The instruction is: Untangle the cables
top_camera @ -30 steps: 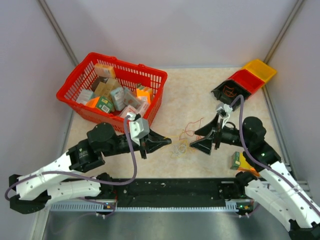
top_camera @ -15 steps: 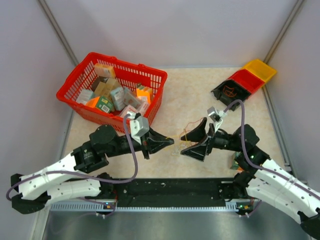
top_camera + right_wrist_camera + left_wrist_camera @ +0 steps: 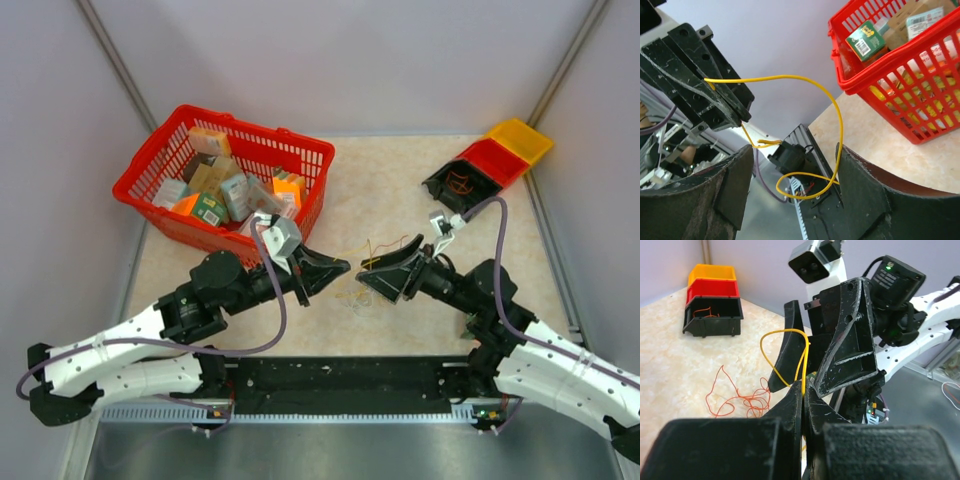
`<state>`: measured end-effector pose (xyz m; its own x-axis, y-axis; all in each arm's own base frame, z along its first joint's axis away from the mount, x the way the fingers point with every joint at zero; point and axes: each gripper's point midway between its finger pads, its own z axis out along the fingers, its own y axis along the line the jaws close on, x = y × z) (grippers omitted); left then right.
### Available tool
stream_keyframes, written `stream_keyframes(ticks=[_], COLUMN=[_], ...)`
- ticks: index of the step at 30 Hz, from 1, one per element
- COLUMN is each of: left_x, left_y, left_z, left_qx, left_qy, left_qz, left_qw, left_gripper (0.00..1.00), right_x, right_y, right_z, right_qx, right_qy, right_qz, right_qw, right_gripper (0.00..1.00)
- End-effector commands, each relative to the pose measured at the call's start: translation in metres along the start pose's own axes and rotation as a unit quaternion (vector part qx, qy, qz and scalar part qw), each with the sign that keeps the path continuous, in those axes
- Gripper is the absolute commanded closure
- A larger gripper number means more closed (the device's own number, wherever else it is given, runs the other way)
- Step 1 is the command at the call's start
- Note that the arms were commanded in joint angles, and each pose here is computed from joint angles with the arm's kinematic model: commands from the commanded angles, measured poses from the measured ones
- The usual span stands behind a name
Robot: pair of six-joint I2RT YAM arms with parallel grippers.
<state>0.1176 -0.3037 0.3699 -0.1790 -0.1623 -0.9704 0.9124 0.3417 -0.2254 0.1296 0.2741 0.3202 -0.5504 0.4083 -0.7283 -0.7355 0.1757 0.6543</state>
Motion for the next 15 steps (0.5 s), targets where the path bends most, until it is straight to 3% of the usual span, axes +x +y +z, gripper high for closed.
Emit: stream_keyframes(ticks=[1, 11, 15], left_x=[-0.012, 0.001, 0.005], left_y=[0.01, 0.008, 0.009], left_z=[0.005, 0.016, 0.019], left_qx=[-0.032, -0.021, -0.021], left_qy=[-0.034, -0.019, -0.017], left_qz=[-0.016, -0.024, -0.026], left_qw=[0.999, 0.999, 0.999], left_gripper=[1.0, 1.0, 1.0], right_x=[-0.023, -0.031, -0.031], right_y=[0.005, -0.012, -0.018], right_z=[0.003, 0.003, 0.005], right_qx=[0.008, 0.053, 0.068], right_qy=[-0.056, -0.086, -0.085], right_qz=[0.004, 0.014, 0.015], right_qw=[0.998, 0.995, 0.994], right_gripper=[0.37, 0.48, 0.61])
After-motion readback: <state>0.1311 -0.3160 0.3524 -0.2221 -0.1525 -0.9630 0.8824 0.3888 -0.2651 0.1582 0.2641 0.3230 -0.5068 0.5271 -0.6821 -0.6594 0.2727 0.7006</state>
